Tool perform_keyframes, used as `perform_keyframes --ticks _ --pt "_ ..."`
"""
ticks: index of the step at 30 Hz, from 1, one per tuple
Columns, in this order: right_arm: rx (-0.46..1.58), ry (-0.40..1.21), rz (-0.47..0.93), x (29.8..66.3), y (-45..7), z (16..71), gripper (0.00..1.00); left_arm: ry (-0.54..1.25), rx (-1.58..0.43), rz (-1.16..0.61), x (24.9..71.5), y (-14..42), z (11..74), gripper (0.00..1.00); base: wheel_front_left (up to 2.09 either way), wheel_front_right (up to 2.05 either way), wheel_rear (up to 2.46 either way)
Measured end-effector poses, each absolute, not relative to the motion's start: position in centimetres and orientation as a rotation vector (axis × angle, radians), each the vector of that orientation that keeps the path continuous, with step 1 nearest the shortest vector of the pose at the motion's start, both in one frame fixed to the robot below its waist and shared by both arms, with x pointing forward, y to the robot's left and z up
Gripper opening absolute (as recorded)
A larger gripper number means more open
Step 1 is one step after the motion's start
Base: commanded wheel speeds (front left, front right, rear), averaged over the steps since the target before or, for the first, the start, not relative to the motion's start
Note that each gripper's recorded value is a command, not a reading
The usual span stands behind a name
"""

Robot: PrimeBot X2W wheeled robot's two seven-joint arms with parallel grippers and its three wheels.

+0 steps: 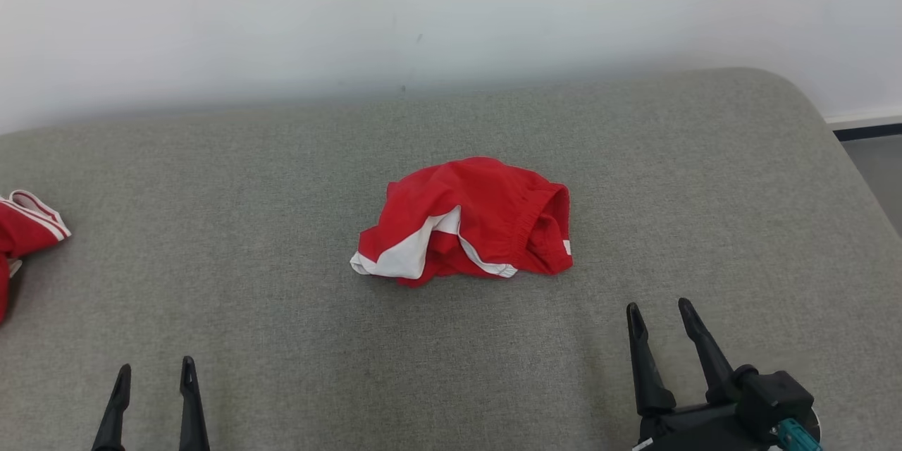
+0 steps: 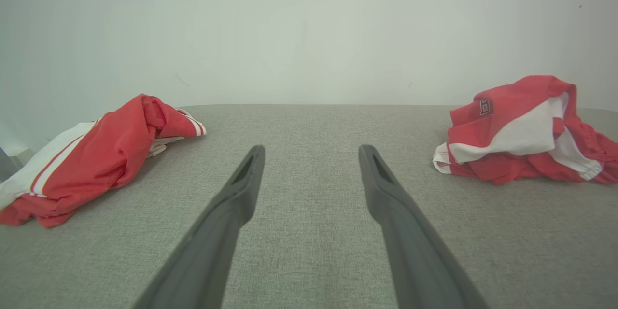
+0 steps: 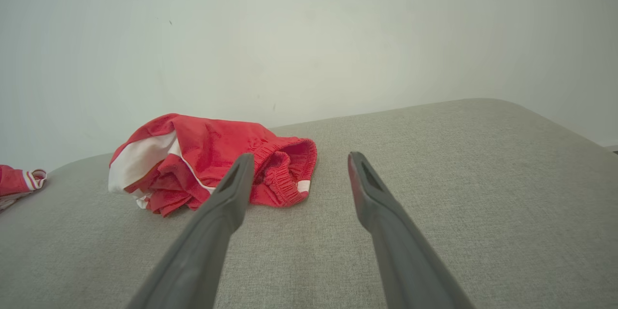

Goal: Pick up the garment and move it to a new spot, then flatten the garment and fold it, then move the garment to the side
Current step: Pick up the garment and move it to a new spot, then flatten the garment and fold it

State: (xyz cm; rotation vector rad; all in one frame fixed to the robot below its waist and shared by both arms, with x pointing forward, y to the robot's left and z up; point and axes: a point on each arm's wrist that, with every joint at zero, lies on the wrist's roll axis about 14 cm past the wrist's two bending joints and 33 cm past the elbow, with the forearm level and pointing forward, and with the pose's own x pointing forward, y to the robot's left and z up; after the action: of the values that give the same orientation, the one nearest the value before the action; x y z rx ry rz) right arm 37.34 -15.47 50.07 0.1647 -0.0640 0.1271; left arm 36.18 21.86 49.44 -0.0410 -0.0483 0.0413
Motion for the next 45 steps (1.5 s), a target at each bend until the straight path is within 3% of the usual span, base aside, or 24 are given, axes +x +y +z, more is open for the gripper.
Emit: perform_keyframes --ticks 45 --pt "0.156 -0.016 0.146 36.5 -14.8 48.6 1.0 -0.006 -0.052 0.03 35.1 21.2 48.1 1.0 0.0 0.0 0.0"
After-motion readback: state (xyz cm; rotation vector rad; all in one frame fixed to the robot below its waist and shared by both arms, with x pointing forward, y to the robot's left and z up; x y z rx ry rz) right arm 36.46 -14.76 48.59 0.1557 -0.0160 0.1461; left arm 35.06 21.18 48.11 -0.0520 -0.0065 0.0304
